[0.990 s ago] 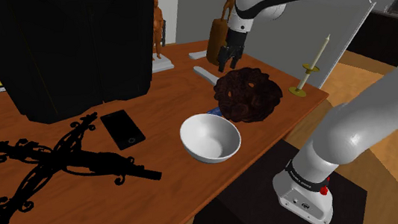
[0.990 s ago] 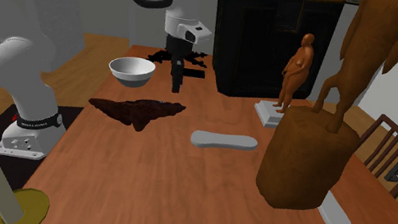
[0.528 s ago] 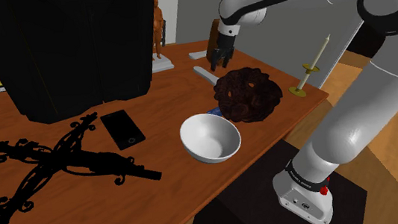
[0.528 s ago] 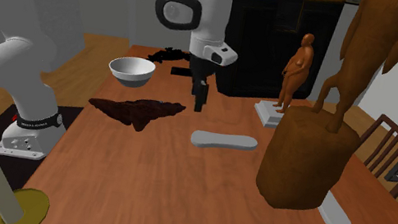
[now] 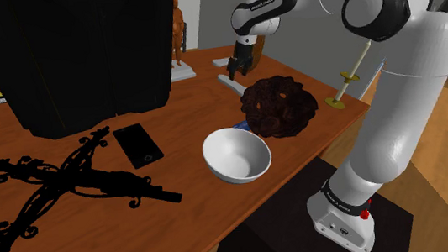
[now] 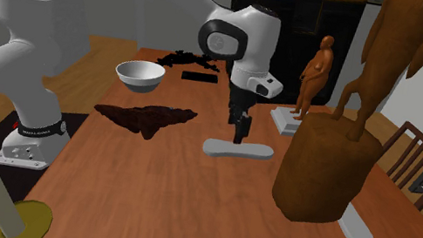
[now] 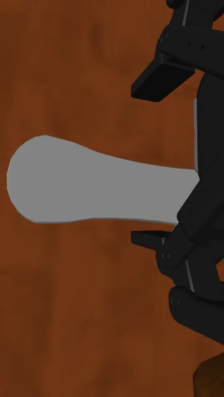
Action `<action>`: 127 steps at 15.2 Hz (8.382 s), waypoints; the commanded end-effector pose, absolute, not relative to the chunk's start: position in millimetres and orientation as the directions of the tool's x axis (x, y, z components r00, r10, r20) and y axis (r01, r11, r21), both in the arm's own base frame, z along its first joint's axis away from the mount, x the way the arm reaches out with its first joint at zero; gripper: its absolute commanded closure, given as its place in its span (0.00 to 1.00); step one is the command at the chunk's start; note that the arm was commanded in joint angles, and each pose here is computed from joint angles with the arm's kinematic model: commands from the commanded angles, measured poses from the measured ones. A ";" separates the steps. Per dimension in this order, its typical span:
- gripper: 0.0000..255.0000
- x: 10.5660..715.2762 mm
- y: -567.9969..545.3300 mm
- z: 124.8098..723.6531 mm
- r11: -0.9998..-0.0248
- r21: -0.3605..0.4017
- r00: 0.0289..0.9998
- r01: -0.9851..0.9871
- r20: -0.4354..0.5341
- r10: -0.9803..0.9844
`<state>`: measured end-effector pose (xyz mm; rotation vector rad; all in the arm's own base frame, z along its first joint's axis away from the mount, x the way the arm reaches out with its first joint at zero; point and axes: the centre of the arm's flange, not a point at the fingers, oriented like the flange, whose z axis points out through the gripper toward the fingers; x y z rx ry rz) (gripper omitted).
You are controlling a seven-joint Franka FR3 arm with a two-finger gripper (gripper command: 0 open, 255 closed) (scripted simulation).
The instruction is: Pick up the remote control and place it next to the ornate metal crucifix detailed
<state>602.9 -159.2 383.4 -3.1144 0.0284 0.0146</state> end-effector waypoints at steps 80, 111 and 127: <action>1.00 490.8 129.8 480.3 -1.000 -0.017 1.000 -0.021 -0.008 -0.021; 1.00 416.0 294.0 391.3 -1.000 -0.017 1.000 -0.021 -0.008 -0.021; 1.00 416.1 294.0 346.6 -1.000 -0.017 1.000 -0.021 -0.008 -0.021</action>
